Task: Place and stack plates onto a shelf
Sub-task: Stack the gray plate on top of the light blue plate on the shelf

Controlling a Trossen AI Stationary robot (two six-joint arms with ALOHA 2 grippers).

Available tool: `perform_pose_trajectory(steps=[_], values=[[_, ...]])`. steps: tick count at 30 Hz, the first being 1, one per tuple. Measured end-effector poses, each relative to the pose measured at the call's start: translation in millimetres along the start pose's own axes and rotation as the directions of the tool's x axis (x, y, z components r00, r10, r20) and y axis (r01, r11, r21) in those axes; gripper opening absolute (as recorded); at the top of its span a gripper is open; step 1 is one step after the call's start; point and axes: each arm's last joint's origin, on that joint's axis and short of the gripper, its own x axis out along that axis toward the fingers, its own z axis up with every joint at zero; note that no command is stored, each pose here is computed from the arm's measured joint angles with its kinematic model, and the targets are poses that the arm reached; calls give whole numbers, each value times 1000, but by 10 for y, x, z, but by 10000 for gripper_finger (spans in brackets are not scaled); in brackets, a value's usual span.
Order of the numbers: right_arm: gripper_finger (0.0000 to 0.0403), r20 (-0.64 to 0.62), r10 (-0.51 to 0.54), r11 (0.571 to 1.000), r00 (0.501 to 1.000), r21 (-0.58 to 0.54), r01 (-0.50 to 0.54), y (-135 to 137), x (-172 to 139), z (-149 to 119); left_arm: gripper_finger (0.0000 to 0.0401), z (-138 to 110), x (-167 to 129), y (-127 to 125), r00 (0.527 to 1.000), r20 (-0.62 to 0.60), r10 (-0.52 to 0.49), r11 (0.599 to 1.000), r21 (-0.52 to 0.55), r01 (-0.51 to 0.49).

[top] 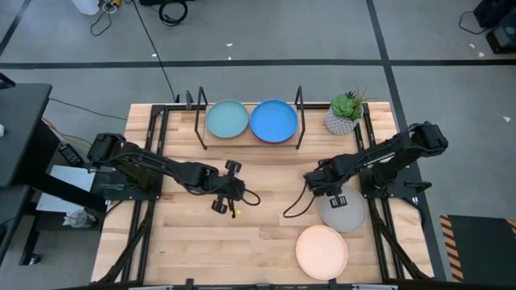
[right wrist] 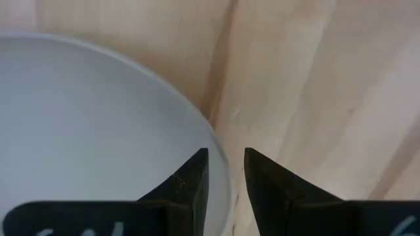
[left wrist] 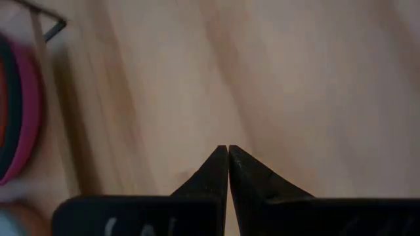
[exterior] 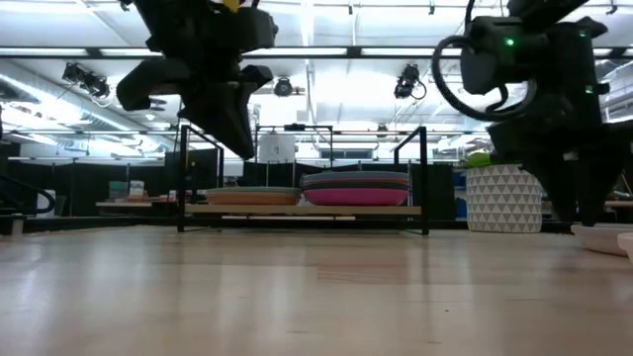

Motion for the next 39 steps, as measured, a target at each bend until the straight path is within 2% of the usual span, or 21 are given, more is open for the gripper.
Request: perform_pose_trajectory(steps=[2, 5, 9, 15, 23, 28, 31, 34, 39], values=[[99, -11, 0, 999, 1000, 32, 0, -29, -61, 48, 20, -27, -73, -15, 998, -29, 47, 999, 14, -46], [92, -11, 2, 998, 1000, 67, -1, -67, -205, 122, 20, -4, -242, -13, 993, 9, 120, 993, 15, -120], [87, 22, 48, 997, 999, 60, -49, -59, -250, 170, 20, 23, -423, -29, 991, 82, 109, 994, -7, -109], [90, -29, 94, 991, 995, 99, -91, 77, -150, 312, 20, 12, -549, -120, 991, 98, 87, 996, 13, -88], [89, -255, 156, 983, 954, 135, -125, 267, 120, 404, 20, 1, -560, -155, 993, 88, 77, 997, 6, -78], [89, -254, 115, 992, 960, 75, -99, 238, 272, 496, 20, 1, -560, -155, 993, 87, 77, 997, 6, -78], [89, -185, 54, 998, 981, 22, -50, 178, 233, 605, 20, -4, -560, -151, 993, 80, 90, 996, 3, -91], [89, -22, -37, 999, 999, -19, 37, 104, 114, 815, 21, -6, -560, -140, 989, 73, 127, 992, -4, -128], [89, 190, -58, 993, 980, -87, 76, 22, -120, 1103, 21, -11, -561, -133, 987, 65, 150, 989, -23, -149]])
